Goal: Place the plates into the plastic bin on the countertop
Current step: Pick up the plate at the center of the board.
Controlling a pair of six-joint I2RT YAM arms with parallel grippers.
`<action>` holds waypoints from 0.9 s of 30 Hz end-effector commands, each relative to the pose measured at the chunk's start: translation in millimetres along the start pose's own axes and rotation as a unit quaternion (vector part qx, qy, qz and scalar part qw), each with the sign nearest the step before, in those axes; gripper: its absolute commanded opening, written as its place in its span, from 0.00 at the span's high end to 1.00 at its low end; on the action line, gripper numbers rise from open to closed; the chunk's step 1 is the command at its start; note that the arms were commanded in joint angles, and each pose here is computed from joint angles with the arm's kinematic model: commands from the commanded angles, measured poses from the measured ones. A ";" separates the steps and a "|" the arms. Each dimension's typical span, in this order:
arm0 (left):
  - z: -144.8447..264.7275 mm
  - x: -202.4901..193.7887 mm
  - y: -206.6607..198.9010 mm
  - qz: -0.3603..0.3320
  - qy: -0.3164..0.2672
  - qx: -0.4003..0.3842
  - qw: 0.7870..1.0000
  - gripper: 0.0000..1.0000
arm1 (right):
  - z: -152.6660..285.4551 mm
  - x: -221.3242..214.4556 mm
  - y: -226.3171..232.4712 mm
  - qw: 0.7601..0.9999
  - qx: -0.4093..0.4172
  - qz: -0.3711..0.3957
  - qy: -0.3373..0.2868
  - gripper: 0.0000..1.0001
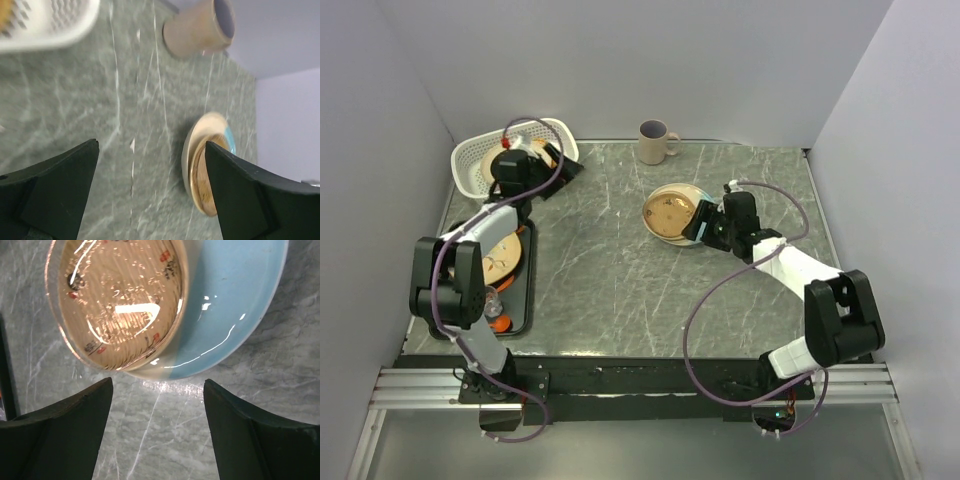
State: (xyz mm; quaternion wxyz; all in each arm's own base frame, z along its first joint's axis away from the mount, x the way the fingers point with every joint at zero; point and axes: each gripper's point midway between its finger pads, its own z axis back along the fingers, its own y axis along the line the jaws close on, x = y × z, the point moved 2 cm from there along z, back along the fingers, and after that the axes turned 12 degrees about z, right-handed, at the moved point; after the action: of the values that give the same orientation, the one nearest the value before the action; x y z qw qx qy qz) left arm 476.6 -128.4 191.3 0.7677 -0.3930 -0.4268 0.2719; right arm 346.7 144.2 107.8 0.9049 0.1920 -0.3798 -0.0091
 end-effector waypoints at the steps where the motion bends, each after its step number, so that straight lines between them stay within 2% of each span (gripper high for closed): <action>1: -11.6 -33.7 3.6 -0.013 0.037 -0.009 0.999 0.09 | -10.5 25.1 3.1 0.999 0.014 -0.018 -0.038 0.25; 3: -15.8 -49.0 3.5 -0.017 0.051 -0.008 0.999 0.09 | -14.0 27.9 1.5 0.999 0.015 -0.028 -0.042 0.33; 9: -20.9 -74.6 1.9 -0.023 0.077 -0.009 0.997 0.10 | -29.6 27.7 -5.4 0.998 0.013 -0.055 -0.039 0.46; 15: -20.9 -92.3 0.9 -0.028 0.095 -0.011 0.995 0.11 | -45.9 25.9 -5.9 0.996 0.024 -0.077 -0.031 0.50; 18: -22.9 -98.1 1.0 -0.033 0.101 -0.009 0.994 0.11 | -51.0 24.2 -4.4 0.996 0.031 -0.085 -0.027 0.56; 19: -23.7 -102.4 2.3 -0.035 0.106 -0.008 0.994 0.11 | -53.2 22.8 -4.7 0.995 0.032 -0.088 -0.025 0.59; 20: -24.3 -104.9 2.8 -0.035 0.109 -0.008 0.993 0.11 | -53.9 21.9 -4.3 0.995 0.034 -0.089 -0.024 0.68; 22: -26.5 -111.5 2.4 -0.036 0.117 -0.011 0.992 0.11 | -55.4 19.8 -4.3 0.995 0.036 -0.093 -0.023 0.79; 23: -28.0 -112.5 1.0 -0.038 0.118 -0.013 0.992 0.12 | -55.4 18.7 -5.7 0.995 0.036 -0.093 -0.023 0.91; 25: -31.5 -119.9 1.8 -0.041 0.127 -0.013 0.991 0.12 | -54.0 20.4 -4.8 0.995 0.040 -0.092 -0.027 0.97; 27: -34.2 -123.4 -2.0 -0.045 0.132 -0.020 0.990 0.12 | -52.3 20.8 -6.1 0.995 0.040 -0.091 -0.026 0.99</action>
State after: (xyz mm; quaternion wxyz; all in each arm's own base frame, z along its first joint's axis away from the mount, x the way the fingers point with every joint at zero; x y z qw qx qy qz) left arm 441.6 -218.8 120.1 0.8255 -0.4023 -0.3354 0.2104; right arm 396.8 155.2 84.8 0.8811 0.2658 -0.3804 -0.0914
